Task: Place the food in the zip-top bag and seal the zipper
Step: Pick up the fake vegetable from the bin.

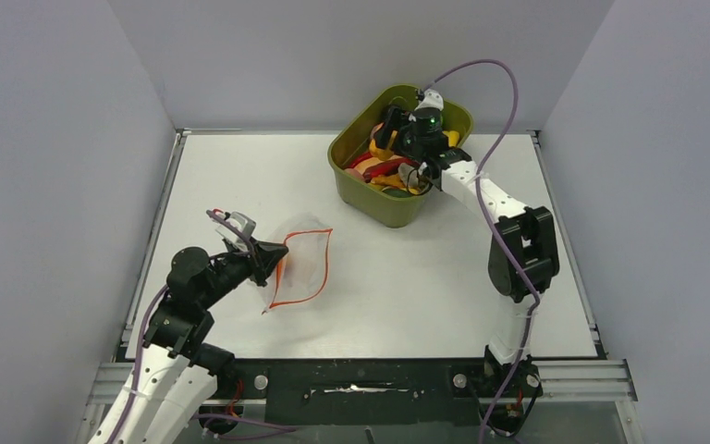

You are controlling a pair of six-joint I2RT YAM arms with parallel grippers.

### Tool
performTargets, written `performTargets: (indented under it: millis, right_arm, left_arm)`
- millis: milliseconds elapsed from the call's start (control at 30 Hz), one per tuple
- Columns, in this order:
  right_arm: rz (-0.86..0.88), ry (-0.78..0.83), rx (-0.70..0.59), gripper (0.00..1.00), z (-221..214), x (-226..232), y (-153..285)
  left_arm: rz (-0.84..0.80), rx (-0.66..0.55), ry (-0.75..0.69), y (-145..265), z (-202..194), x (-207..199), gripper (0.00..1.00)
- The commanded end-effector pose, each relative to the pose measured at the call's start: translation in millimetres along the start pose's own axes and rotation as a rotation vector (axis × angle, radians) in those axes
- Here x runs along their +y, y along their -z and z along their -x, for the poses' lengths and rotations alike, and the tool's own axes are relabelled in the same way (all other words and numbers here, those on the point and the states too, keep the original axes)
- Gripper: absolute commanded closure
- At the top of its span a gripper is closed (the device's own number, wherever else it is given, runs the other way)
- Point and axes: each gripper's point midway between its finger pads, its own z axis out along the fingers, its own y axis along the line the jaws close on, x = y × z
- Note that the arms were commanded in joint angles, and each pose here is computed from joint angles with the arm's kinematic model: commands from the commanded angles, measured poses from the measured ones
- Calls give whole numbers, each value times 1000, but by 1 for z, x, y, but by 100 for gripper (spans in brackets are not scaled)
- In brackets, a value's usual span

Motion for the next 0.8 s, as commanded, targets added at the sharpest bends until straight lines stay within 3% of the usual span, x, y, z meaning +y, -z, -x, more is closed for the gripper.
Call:
performTargets:
  millis: [0, 467, 767]
  right_arm:
    - [103, 59, -157, 55, 55, 26, 46]
    - [318, 237, -202, 57, 41, 63, 158]
    - [607, 467, -294, 56, 12, 124, 233]
  left_arm:
    - [-9, -46, 0, -2, 18, -4, 100]
    - [-11, -81, 151, -16, 56, -11, 100]
    - [-21, -102, 273, -26, 66, -13, 100]
